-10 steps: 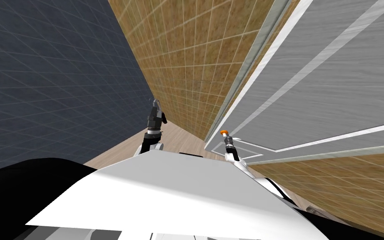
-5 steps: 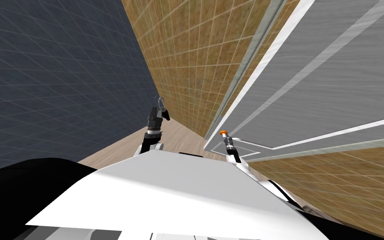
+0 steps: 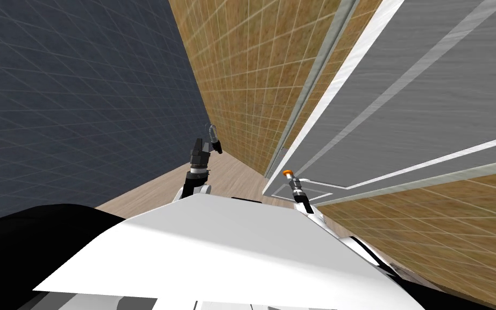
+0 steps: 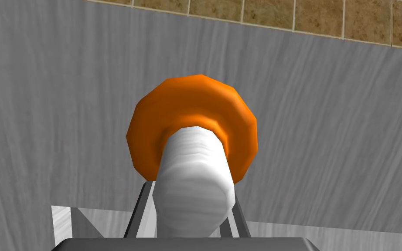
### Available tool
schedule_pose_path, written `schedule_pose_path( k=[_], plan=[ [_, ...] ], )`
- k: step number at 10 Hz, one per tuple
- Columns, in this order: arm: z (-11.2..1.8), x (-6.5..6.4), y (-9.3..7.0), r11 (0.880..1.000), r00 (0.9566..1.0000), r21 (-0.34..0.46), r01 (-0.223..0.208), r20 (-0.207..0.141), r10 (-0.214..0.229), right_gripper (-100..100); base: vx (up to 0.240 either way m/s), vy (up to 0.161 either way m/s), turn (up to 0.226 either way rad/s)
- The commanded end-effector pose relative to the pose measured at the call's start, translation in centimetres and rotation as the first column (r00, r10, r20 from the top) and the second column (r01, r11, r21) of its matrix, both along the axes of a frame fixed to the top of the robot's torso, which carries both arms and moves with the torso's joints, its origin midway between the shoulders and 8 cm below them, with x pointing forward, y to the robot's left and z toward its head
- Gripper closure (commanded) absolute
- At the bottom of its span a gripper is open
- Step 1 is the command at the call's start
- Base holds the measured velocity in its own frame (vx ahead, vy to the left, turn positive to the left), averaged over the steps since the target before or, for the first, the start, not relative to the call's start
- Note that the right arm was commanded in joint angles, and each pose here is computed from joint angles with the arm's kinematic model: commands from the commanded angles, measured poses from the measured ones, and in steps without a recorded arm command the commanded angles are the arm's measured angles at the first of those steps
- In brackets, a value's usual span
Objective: Pull the door open
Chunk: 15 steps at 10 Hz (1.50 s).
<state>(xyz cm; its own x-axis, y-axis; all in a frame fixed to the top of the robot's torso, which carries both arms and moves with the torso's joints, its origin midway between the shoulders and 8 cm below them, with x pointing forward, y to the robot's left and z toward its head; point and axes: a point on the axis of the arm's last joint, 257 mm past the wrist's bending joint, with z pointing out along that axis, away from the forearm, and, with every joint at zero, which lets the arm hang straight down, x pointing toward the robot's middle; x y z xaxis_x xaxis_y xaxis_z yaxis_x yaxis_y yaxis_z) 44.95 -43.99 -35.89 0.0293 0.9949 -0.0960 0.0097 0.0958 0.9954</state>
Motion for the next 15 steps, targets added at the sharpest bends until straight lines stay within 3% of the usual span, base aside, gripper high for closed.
schedule_pose_path(
  k=[1,7,8,15],
  plan=[
    [0.1,-0.9,-0.1,1.000,0.9996,-0.003,-0.027,0.005,0.027,100,-0.269,-0.081,0.159],
    [0.4,-3.8,-0.1,0.994,0.9941,-0.006,-0.108,0.007,0.108,100,-0.211,-0.078,0.102],
    [0.2,-3.6,0.2,0.994,0.9945,-0.002,-0.105,0.005,0.105,100,-0.080,-0.035,0.023],
    [0.3,-7.7,-1.0,0.988,0.9876,-0.005,-0.157,0.006,0.157,100,-0.186,-0.080,0.164]
  ],
)
